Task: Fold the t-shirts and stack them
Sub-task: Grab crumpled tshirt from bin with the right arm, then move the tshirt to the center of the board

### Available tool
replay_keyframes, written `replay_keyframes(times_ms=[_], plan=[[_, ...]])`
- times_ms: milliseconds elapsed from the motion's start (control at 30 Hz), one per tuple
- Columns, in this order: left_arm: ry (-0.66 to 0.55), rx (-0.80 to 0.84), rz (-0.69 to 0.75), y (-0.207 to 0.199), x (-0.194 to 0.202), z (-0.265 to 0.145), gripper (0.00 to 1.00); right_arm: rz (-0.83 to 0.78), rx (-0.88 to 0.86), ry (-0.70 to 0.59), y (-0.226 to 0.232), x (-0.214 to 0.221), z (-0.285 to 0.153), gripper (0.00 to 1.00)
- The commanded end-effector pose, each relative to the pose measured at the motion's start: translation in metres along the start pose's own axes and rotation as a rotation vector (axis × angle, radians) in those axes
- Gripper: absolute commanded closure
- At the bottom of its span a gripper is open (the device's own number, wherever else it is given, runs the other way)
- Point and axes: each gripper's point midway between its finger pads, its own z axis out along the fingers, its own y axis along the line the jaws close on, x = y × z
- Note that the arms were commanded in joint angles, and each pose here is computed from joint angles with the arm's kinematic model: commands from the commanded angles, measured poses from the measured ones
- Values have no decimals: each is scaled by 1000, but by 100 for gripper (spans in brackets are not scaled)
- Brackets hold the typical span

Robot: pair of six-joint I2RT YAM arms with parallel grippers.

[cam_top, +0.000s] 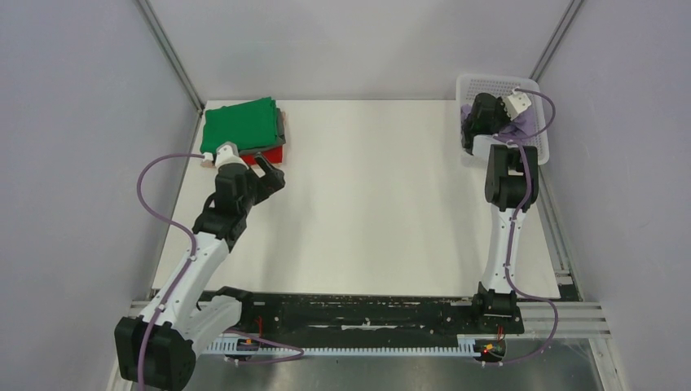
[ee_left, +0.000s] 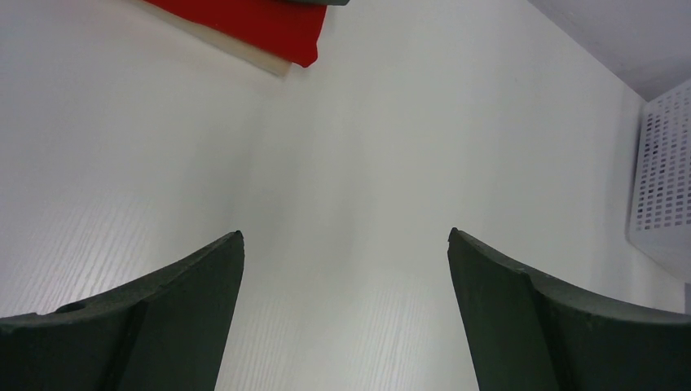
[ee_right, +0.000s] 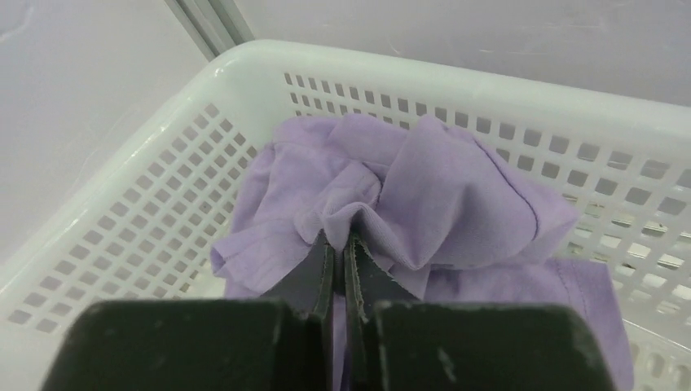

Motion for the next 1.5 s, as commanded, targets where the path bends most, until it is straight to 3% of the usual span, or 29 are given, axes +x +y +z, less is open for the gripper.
replay_keyframes(times_ms=[0,333,667,867,1067,1300,1467], plan=[[-50,46,18,-17,-23,-1,0,56,-23,-62,9,-24,3,100],[-33,68,10,-20,-19,-6,0,87,-287,-166,54,-94,-52,100],[-49,103,29,-16,-16,-29,0,127,-645,-233,126,-186,-166,100],[-39,95,34,-10,-9,-31,0,110,-1016,-191,177,-265,-257,100],[-8,125,35,-13,0,-31,0,146,-1472,-191,212,-372,-390,100],[5,165,29,-18,4,-36,0,308,-1821,-374,171,-471,-546,100],[2,169,16,-18,4,-40,0,416,-1944,-353,153,-488,-592,100]])
